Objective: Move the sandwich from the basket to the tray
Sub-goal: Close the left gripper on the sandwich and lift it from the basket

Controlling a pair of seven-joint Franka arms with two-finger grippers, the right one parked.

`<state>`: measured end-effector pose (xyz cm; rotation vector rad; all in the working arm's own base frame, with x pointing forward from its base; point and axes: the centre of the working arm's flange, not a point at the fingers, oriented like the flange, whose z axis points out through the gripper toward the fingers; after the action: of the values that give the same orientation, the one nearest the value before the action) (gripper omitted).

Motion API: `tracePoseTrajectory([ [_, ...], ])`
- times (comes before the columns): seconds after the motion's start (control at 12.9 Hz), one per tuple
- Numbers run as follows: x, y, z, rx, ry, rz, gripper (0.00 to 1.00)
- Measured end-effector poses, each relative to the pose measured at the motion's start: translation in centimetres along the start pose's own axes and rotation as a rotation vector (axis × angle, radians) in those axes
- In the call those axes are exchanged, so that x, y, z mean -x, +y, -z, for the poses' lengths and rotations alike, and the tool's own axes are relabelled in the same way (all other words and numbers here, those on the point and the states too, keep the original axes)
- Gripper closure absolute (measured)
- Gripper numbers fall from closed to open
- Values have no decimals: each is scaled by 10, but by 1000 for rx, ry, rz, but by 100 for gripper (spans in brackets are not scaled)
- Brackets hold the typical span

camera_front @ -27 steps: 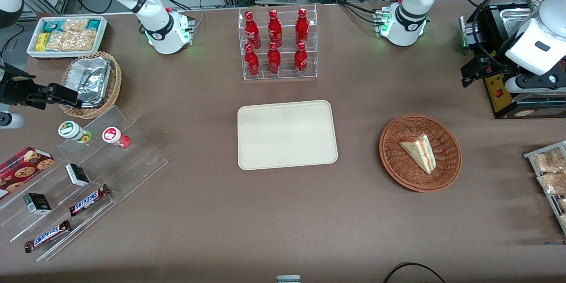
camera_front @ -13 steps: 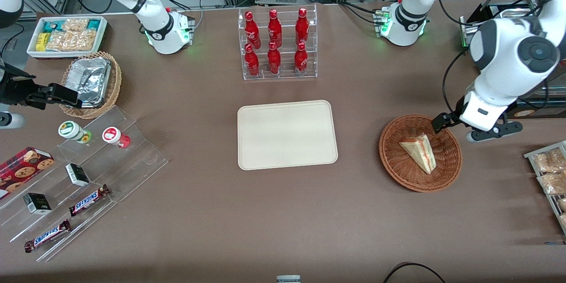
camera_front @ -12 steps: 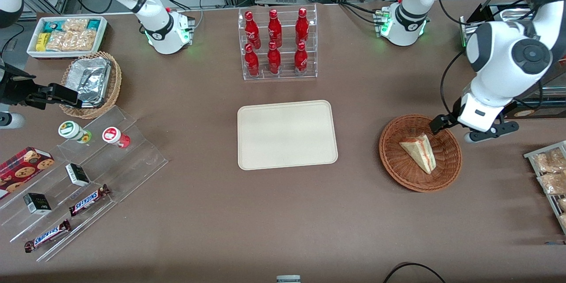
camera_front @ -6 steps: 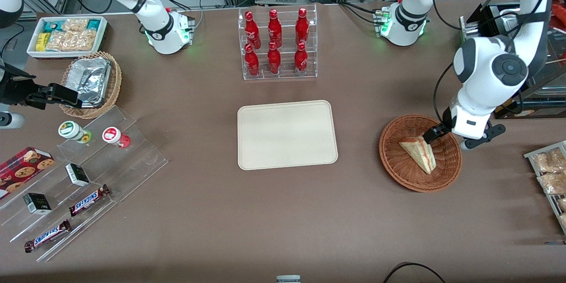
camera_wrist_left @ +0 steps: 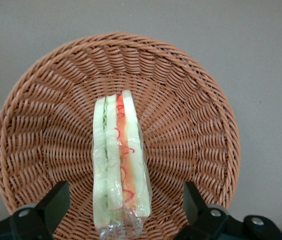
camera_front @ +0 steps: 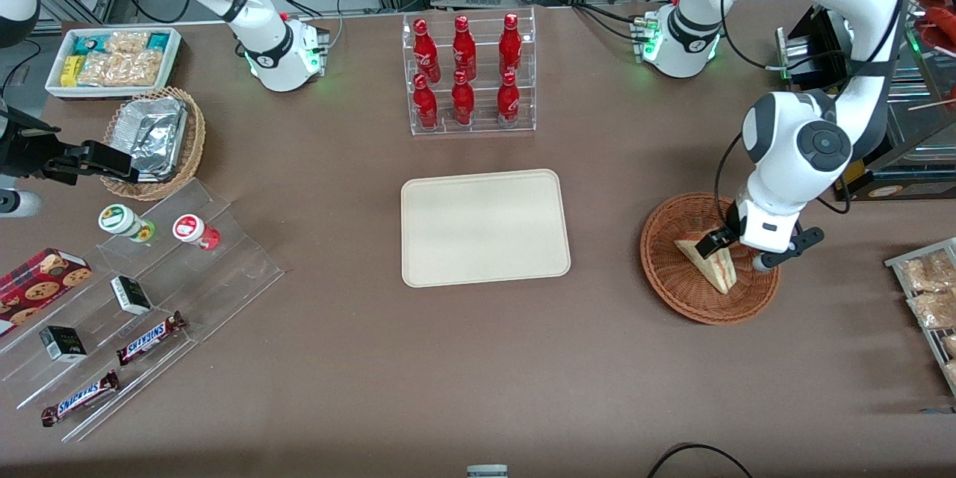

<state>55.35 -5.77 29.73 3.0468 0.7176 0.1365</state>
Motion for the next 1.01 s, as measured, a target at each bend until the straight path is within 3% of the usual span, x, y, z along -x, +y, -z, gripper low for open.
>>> tracePoseTrajectory([
  [0.7, 10, -5, -43, -22, -42, -1, 0],
  [0.78, 10, -5, -46, -24, -44, 0, 7],
  [1.01, 7, -5, -44, -19, -36, 6, 43],
])
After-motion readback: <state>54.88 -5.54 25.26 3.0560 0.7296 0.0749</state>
